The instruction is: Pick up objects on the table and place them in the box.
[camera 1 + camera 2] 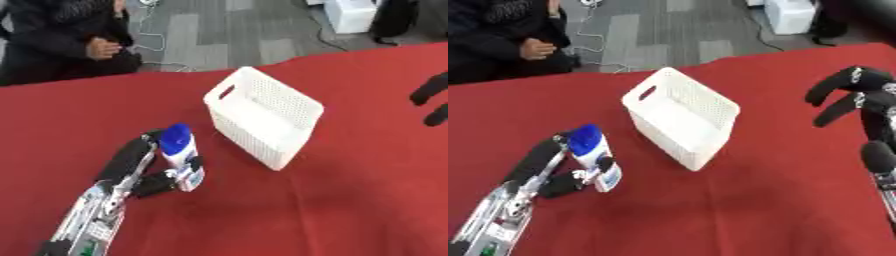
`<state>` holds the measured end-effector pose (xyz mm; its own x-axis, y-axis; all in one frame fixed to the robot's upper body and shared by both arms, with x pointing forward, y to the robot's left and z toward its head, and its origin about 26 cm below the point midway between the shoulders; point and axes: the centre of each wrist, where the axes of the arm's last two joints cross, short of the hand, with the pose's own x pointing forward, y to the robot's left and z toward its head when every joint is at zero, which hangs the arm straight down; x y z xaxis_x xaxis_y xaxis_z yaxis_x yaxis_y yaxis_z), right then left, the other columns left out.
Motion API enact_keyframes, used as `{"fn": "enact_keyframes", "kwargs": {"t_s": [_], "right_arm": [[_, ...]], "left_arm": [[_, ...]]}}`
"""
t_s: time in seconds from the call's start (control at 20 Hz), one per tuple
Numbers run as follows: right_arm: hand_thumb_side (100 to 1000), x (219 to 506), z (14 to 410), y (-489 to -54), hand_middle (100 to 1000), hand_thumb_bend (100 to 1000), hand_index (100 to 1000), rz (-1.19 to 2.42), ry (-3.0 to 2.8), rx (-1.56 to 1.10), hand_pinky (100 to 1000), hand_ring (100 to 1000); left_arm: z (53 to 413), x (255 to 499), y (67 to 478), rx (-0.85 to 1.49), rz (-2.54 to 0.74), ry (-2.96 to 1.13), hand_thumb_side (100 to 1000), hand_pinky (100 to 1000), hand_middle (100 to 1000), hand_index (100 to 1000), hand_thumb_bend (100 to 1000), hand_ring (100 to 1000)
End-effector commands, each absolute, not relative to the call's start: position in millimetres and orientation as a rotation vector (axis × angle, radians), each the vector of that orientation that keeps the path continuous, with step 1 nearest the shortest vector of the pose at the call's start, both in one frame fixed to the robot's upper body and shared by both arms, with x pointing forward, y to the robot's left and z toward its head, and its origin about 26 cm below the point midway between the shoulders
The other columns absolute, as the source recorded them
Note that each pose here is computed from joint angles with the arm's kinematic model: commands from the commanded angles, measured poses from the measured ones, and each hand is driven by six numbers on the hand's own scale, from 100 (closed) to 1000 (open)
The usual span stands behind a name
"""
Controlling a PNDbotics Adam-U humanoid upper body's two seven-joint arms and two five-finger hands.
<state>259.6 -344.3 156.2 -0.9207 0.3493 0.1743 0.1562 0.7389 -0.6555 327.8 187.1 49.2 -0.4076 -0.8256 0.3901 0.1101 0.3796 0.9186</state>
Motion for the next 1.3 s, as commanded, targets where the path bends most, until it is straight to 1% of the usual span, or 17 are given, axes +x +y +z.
{"fn": "enact_keyframes", "kwargs": {"t_s": [0.05, 1.1, 1.2, 1.25, 1.3], "right_arm": [[1000, 260.2, 165.5, -346.0, 577, 424, 483, 1.005, -2.665, -0.404, 398, 523], [1000, 261.1, 167.2, -345.5, 576, 424, 484, 1.004, -2.67, -0.397, 398, 523], [1000, 261.1, 167.2, -345.5, 576, 424, 484, 1.004, -2.67, -0.396, 398, 523], [1000, 261.1, 167.2, -345.5, 576, 424, 484, 1.004, -2.67, -0.396, 398, 523], [1000, 261.1, 167.2, -345.5, 576, 424, 484, 1.004, -2.67, -0.396, 398, 523]], "left_arm": [[56.5, 332.0, 185.3, 0.664, -1.195, -1.692, 1000, 837, 730, 857, 426, 747], [46.7, 338.9, 177.7, 0.65, -1.187, -1.68, 1000, 837, 730, 860, 427, 747], [44.8, 338.6, 176.9, 0.644, -1.182, -1.679, 1000, 834, 726, 854, 418, 743], [44.1, 338.6, 176.7, 0.642, -1.179, -1.679, 1000, 824, 720, 853, 384, 737], [43.3, 338.6, 176.4, 0.639, -1.175, -1.678, 1000, 822, 718, 851, 369, 736]]}}
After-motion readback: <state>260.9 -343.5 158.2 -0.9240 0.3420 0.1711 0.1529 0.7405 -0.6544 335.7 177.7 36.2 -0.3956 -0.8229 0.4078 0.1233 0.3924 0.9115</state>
